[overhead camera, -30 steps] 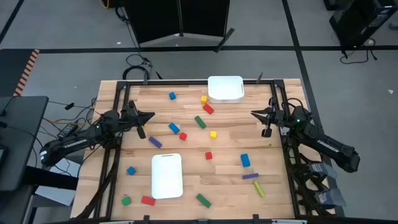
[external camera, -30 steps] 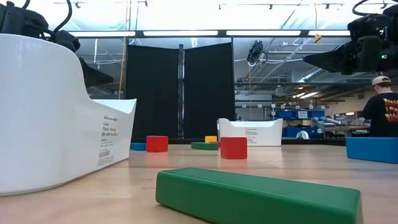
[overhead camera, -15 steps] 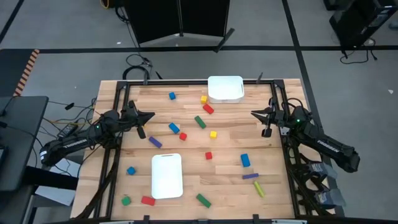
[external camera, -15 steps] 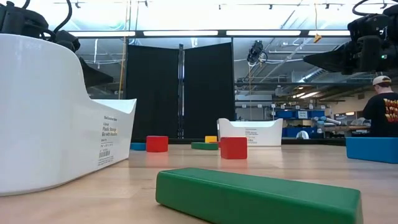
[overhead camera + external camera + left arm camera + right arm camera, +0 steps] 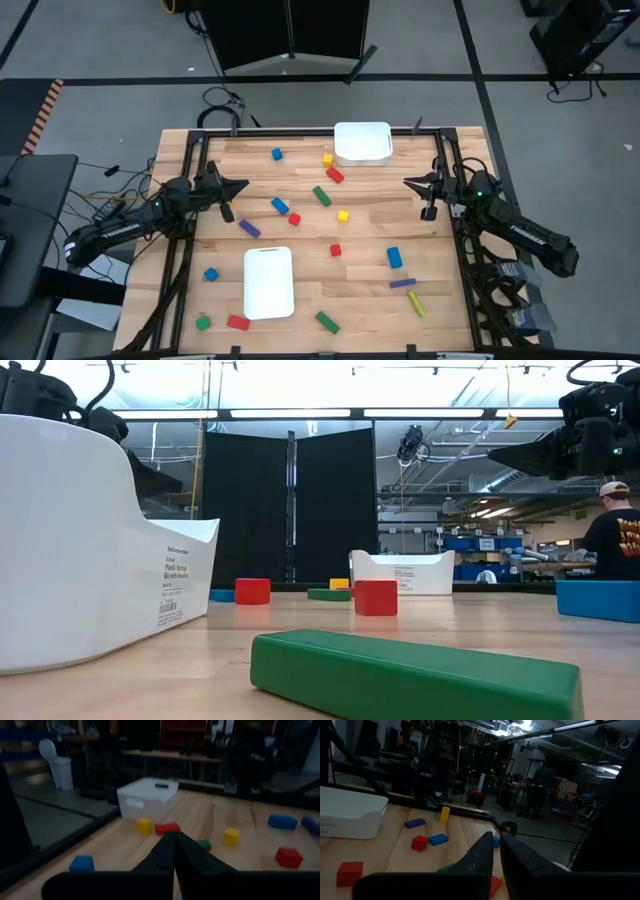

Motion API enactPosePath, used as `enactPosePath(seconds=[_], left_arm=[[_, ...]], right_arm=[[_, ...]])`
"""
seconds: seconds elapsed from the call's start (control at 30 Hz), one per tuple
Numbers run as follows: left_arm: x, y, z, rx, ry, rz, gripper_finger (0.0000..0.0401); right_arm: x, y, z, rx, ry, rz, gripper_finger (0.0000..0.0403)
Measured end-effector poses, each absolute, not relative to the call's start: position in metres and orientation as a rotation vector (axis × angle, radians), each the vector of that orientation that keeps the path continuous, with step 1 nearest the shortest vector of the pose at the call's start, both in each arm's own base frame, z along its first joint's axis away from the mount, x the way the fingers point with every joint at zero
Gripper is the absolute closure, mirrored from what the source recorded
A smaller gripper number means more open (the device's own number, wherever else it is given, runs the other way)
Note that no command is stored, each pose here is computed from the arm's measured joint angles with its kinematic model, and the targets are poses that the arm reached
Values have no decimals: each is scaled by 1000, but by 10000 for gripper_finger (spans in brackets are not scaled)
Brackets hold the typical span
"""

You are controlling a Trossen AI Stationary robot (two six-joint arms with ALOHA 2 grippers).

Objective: Sort blocks by size
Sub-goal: Put the yellow large block into the top white bin

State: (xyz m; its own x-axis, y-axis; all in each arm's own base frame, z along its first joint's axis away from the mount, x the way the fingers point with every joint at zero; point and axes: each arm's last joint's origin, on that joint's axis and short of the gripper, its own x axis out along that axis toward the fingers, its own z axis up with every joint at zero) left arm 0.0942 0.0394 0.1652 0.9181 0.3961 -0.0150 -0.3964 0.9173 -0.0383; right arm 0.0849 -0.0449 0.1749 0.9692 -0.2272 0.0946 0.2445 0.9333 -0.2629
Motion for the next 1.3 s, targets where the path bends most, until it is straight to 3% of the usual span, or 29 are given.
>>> enactPosePath(seconds=[0.37, 0.5, 0.73, 0.97, 1.13, 1.3], left_arm=[[90, 38, 197, -290, -383, 342, 389], [87, 35, 206, -416, -491, 241, 389], [94, 26, 196, -567, -288, -62, 389], [99, 31, 194, -614, -248, 69, 382], [100, 32, 225, -510, -251, 106, 331], [109, 37, 247, -457, 36, 261, 254]], right_arm=[[85, -45, 175, -277, -63, -242, 359], [85, -45, 175, -277, -63, -241, 357], [84, -44, 180, -308, -115, -248, 359], [82, -43, 193, -343, -236, -257, 358], [79, -41, 202, -163, -353, -224, 358], [78, -40, 205, -72, -397, -201, 357]])
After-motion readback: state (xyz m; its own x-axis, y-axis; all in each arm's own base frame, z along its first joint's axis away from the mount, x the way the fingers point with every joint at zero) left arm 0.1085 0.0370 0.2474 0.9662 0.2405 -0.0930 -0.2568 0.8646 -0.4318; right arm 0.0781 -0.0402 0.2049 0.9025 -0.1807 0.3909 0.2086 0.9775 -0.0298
